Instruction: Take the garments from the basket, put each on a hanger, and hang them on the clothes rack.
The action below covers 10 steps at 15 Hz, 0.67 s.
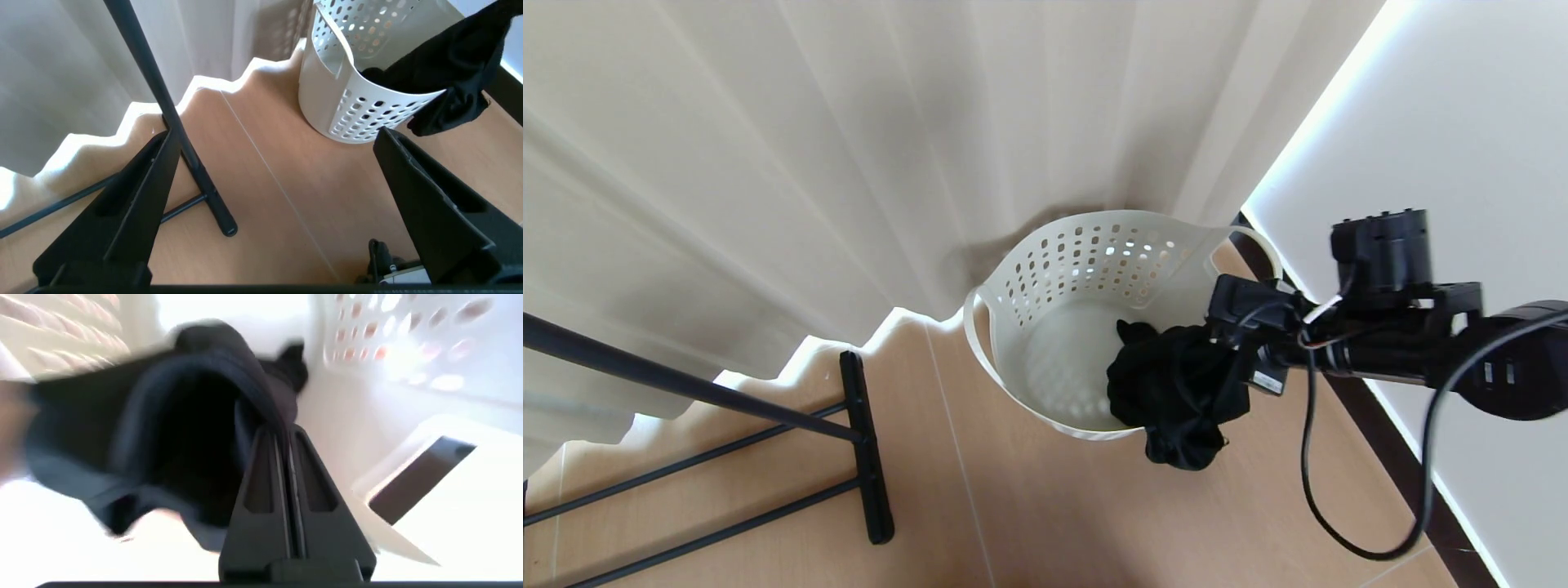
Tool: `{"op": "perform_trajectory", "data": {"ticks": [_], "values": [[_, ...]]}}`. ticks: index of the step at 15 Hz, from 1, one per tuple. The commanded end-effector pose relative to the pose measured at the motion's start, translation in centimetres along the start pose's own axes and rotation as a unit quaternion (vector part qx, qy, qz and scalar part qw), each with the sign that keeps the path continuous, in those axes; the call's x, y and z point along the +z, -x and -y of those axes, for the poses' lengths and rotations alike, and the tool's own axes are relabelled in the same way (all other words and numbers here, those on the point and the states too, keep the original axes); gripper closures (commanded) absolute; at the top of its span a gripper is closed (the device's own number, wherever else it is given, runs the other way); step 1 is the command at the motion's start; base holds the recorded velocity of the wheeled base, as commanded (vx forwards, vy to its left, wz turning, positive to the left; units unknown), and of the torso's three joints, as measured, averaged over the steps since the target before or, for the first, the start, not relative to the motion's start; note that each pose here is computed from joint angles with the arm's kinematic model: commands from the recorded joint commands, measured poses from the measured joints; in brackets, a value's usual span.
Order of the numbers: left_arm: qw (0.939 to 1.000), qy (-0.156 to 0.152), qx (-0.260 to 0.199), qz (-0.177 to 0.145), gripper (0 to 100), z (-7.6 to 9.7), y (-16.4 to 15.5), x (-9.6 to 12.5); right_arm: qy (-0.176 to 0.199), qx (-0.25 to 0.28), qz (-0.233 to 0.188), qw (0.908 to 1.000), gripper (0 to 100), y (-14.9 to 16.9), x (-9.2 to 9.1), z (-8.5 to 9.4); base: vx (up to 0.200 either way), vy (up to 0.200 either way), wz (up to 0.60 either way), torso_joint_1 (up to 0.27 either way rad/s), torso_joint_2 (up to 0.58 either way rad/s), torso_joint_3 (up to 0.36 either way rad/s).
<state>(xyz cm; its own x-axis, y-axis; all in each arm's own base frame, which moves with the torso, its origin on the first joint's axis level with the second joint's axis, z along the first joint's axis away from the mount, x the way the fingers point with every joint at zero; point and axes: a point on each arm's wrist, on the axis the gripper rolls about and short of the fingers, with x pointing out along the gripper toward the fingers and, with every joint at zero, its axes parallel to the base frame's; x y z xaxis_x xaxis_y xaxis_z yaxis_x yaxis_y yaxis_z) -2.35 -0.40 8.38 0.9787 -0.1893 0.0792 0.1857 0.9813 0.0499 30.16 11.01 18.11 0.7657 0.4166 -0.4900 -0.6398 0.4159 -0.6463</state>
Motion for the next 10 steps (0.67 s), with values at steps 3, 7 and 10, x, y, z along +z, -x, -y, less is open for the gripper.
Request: {"op": "perform_trajectory", "data": {"ticks": [3, 7, 10], "values": [[1.0000, 0.000, 0.000, 0.000, 0, 0.0, 0.0, 0.0, -0.113, 0.027, 0.169, 0.9787, 100, 13.3, 2.3, -3.8, 0.000, 0.000, 0.00, 0.000, 0.00, 0.000], [1.0000, 0.000, -0.001, 0.000, 0, 0.0, 0.0, 0.0, -0.144, 0.077, 0.233, 0.9588, 100, 17.5, 2.9, -7.6, 0.000, 0.000, 0.00, 0.000, 0.00, 0.000], [1.0000, 0.000, 0.000, 0.000, 0, 0.0, 0.0, 0.0, -0.141, 0.085, 0.234, 0.9583, 100, 17.3, 3.1, -7.7, 0.000, 0.000, 0.00, 0.000, 0.00, 0.000]]}}
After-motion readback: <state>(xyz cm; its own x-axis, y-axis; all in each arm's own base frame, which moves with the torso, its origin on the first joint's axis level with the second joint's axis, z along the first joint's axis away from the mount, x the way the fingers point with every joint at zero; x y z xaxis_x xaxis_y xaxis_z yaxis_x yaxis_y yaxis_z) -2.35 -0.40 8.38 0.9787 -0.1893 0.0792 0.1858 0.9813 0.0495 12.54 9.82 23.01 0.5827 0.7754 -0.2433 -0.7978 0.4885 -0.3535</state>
